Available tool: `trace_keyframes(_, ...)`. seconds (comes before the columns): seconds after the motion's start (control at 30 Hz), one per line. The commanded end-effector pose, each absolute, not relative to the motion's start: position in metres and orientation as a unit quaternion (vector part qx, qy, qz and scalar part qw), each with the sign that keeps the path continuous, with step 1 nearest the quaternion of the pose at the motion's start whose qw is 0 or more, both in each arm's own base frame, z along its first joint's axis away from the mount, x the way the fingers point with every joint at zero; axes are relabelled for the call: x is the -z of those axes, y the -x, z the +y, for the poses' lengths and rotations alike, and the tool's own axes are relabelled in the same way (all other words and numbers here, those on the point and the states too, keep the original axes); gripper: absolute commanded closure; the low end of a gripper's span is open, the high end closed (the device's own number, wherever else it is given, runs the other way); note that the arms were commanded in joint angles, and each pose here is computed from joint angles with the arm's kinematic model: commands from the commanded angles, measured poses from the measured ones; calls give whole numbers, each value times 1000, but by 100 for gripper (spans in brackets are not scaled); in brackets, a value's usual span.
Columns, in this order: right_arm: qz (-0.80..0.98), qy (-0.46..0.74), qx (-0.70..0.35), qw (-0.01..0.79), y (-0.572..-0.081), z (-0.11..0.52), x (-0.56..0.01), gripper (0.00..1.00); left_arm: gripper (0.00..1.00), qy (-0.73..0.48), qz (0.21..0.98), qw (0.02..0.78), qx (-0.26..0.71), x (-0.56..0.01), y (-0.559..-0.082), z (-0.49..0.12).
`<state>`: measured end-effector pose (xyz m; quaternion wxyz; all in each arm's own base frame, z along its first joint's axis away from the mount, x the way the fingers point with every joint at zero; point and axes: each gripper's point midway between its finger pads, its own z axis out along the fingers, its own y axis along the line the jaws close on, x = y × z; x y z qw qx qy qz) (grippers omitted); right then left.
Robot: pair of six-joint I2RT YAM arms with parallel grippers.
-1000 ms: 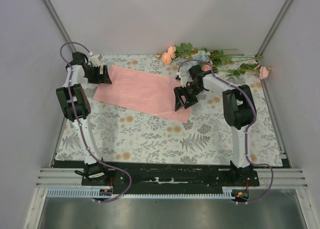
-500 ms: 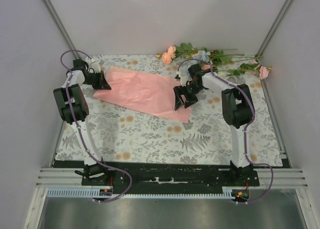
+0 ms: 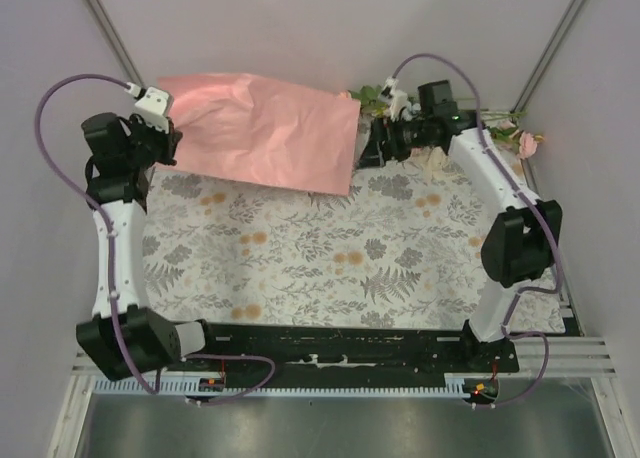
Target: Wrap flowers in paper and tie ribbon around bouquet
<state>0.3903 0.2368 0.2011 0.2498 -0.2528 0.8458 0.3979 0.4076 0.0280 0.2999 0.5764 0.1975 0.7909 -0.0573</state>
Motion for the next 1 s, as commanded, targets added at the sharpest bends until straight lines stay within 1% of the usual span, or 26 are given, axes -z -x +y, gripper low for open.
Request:
trace_keyframes(0.0, 789, 243, -438, 355, -398, 213, -306, 2, 98, -212, 691, 688, -69, -387, -370, 38)
trace_keyframes(0.07, 781, 241, -431, 383, -398, 198, -323, 2, 98, -290, 650, 701, -48, -390, -335, 4)
trace_keyframes(0.1, 778, 241, -426, 395, -398, 191, -329, 2, 98, -352, 630, 692, -35, -381, -310, -17)
trace_keyframes(0.2, 776, 244, -406, 417, -396, 174, -333, 2, 98, -484, 601, 636, 15, -317, -256, -65)
trace_keyframes(0.33, 793, 246, -383, 406, -390, 166, -307, 2, 98, -614, 565, 548, 60, -220, -195, -98)
trace_keyframes(0.4, 804, 238, -384, 386, -387, 165, -289, 2, 94, -647, 552, 522, 64, -184, -182, -103)
trace_keyframes(0.5, 818, 226, -389, 359, -382, 165, -267, 2, 87, -721, 522, 448, 77, -127, -162, -107)
trace_keyframes(0.63, 816, 234, -387, 360, -380, 170, -265, 3, 87, -765, 505, 387, 100, -90, -155, -108)
trace_keyframes(0.77, 813, 256, -379, 361, -382, 188, -260, 4, 89, -798, 460, 376, 99, -75, -154, -111)
trace_keyframes(0.87, 816, 287, -369, 340, -381, 215, -244, 5, 92, -816, 429, 375, 94, -72, -149, -115)
trace_keyframes(0.97, 827, 302, -357, 313, -385, 235, -219, 5, 94, -835, 393, 372, 95, -72, -137, -117)
